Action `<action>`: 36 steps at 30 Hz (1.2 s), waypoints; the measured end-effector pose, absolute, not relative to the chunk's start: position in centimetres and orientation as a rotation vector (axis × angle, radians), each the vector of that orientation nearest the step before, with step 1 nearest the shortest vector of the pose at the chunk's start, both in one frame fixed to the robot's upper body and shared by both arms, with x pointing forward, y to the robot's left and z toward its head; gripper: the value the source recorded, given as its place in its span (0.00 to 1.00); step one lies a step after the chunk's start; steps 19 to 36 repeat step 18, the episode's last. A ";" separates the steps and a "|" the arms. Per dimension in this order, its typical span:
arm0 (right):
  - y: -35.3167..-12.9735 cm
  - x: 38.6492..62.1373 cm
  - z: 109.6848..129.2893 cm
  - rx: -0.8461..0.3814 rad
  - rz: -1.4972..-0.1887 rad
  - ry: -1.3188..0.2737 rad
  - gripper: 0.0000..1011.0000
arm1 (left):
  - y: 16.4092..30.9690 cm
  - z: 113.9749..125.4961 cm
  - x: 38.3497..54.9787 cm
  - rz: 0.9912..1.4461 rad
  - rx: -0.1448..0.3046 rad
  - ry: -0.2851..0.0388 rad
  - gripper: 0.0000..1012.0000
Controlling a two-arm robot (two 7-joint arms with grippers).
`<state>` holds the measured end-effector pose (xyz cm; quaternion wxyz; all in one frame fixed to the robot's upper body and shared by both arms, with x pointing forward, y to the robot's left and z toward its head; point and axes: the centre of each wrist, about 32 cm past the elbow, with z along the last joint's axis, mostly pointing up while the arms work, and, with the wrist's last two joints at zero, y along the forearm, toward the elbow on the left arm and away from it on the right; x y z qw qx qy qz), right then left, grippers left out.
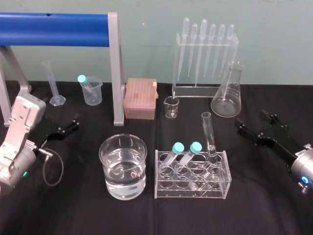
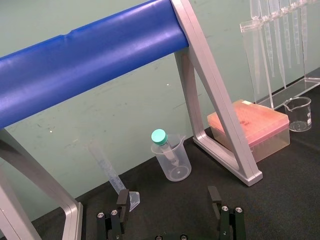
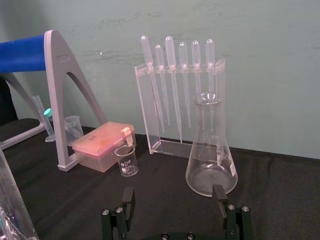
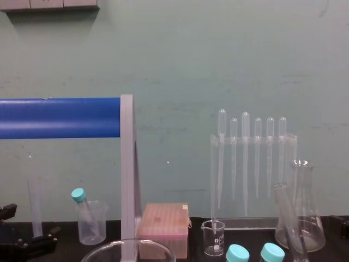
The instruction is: Hold the test tube with one hand and immerse one end into the beaker, then return it to the test tube rack.
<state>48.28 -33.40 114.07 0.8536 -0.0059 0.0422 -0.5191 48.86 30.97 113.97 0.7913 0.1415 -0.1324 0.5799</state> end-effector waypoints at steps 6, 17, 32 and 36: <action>-33.4 48.3 114.1 -0.012 -1.092 0.088 0.99 | 31.0 114.0 48.9 1.248 0.304 -0.285 0.99; -33.4 48.3 114.1 -0.012 -1.091 0.086 0.99 | 31.0 114.0 48.9 1.248 0.305 -0.285 0.99; -33.4 48.3 114.1 -0.012 -1.091 0.086 0.99 | 31.0 114.0 48.9 1.248 0.305 -0.285 0.99; -33.4 48.3 114.1 -0.012 -1.091 0.086 0.99 | 31.0 114.0 48.9 1.248 0.305 -0.285 0.99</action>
